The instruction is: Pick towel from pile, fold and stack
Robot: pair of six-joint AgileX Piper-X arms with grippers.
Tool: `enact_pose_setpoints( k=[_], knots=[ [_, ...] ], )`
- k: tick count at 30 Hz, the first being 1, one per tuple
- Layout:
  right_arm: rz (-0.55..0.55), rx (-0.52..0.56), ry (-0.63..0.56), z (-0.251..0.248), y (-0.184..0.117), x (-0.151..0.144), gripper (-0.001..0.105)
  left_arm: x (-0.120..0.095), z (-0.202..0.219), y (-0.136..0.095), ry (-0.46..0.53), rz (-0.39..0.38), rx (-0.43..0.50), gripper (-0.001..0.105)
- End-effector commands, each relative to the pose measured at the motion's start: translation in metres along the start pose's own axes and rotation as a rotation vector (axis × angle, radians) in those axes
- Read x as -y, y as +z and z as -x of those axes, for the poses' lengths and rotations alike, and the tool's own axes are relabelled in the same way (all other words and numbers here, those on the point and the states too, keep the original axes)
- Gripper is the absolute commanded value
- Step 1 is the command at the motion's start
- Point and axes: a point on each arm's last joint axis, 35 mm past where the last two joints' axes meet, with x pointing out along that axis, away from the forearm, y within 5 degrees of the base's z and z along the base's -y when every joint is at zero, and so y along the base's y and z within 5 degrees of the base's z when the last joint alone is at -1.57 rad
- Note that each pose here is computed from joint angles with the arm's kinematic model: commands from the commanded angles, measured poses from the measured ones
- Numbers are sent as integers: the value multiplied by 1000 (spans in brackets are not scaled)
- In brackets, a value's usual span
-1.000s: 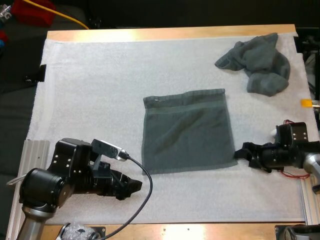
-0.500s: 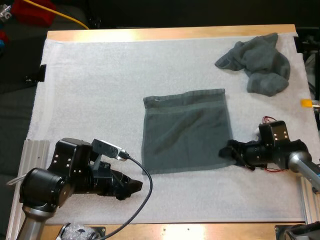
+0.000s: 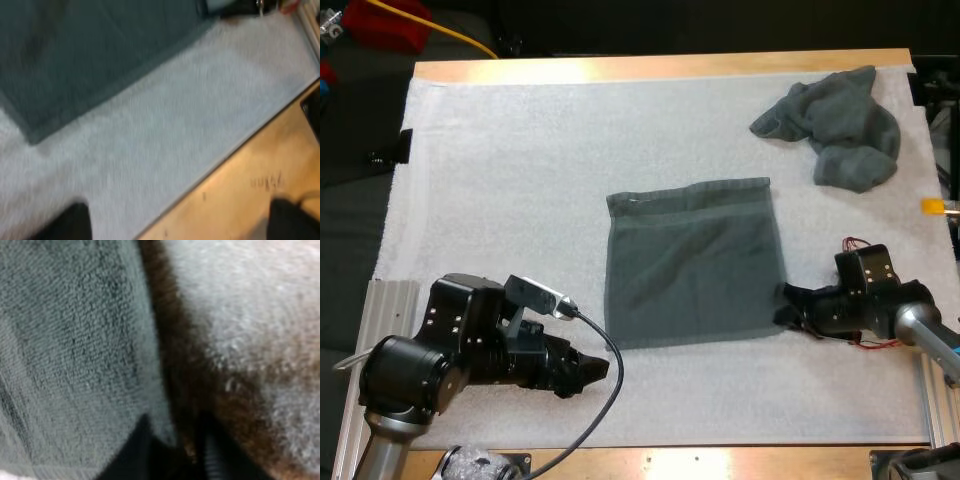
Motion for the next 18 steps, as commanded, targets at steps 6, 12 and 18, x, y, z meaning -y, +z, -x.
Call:
enact_pose_setpoints(
  k=[6,12,18],
  knots=[
    [31,24,-3,7,0,-4,1,-4,-2,6,112,15,78,69],
    [36,33,0,10,-1,-6,1,-20,-25,7,84,95,116,69],
    [35,29,4,10,-1,-6,1,-41,-52,-2,66,185,111,69]
  ],
)
